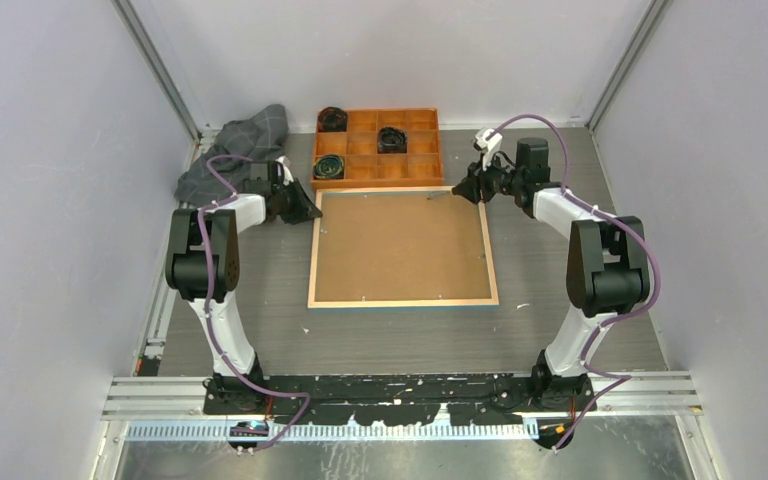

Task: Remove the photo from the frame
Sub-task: Release the photo frame item from the photo frame.

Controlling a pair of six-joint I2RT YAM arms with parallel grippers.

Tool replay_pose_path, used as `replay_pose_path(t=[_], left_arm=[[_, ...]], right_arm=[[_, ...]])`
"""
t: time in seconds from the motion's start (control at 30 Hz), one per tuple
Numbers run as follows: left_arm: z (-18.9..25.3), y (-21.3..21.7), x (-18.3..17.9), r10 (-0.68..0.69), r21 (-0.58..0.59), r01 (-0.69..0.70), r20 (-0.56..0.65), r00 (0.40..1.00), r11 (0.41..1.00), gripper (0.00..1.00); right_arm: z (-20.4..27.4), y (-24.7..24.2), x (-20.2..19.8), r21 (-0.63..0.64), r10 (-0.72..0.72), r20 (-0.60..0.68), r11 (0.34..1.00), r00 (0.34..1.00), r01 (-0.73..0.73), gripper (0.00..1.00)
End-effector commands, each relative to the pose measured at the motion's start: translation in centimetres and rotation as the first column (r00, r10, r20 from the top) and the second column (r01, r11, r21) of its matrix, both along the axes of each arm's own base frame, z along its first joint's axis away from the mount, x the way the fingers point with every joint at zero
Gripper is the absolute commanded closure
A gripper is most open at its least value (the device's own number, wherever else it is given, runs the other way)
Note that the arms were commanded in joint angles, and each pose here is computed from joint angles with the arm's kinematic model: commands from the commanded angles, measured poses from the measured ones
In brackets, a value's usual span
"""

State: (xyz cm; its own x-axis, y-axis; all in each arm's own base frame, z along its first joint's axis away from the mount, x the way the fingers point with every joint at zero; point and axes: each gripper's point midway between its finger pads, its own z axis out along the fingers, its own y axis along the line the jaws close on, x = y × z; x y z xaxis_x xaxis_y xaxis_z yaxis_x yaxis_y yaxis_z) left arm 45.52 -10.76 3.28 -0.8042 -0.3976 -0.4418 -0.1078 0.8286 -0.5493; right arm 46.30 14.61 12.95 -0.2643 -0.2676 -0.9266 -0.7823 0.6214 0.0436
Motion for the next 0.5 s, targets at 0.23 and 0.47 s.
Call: replay_pose_path(t=[0.23,0.47], left_arm=[[-4.2,0.9,-1.9,0.038,0.035,-0.034,-0.134,0.99,0.999,1.0],[-4.2,1.0,-1.8,0.039,0.036,-0.034,-0.132,0.991,0.999,0.99]], right_arm=[[4.4,-1.7,1.5,0.033,-0.055,0.108,0.998,0.993,0.052,0.99],[3.8,-2.1,2.2,0.038,-0.092,0.105,0.995,0.99,0.088,0.99]])
